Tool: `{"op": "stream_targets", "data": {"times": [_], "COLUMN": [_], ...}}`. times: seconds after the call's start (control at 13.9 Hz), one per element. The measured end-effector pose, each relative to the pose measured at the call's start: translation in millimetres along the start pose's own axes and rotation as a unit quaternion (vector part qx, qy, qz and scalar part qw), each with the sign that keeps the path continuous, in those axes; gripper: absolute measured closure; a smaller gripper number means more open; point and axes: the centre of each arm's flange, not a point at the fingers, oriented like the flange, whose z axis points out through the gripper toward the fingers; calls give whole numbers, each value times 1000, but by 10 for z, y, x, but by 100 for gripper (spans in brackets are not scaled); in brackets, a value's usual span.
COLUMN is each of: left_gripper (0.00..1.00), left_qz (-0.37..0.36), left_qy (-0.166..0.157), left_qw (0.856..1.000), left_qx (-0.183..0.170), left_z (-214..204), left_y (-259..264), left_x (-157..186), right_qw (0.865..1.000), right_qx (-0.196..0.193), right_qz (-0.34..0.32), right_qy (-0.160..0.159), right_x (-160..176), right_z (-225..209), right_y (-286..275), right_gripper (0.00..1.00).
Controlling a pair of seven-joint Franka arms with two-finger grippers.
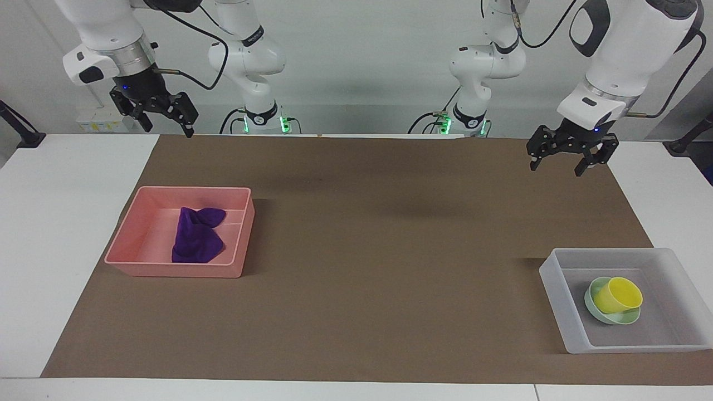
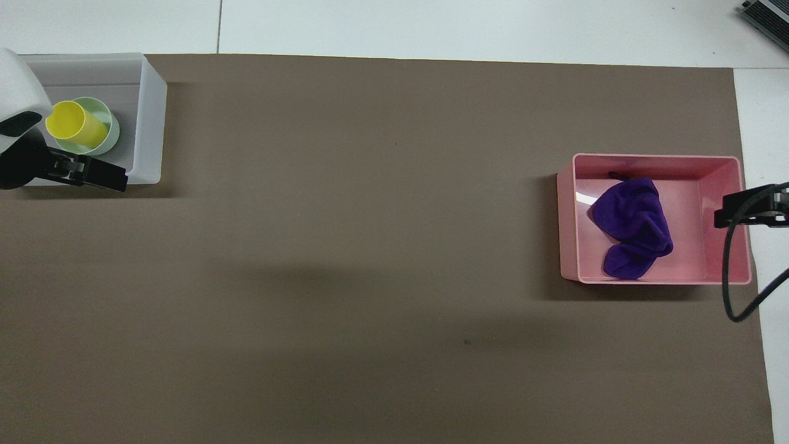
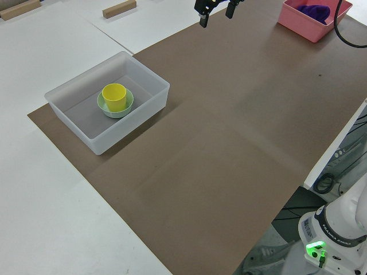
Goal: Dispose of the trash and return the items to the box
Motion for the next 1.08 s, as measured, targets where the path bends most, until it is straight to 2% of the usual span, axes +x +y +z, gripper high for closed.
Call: {"op": "stream_targets", "data": {"times": [0.65, 1.08], "left_gripper": [0, 0], "left_qz": [-11, -19], "left_qy": [9, -11], "left_qw": [1000, 1000], "left_qx": [-13, -14], "left_z": [-52, -195], "left_y": [-75, -146], "left_x": [-1, -180], "right_qw": [1000, 1000], "right_qx": [0, 0], "right_qz": [0, -1], "right_qy": [0, 2], "right_x": [0, -12], "right_z": [0, -20], "right_y": [-2, -8], "right_gripper": [0, 0]}}
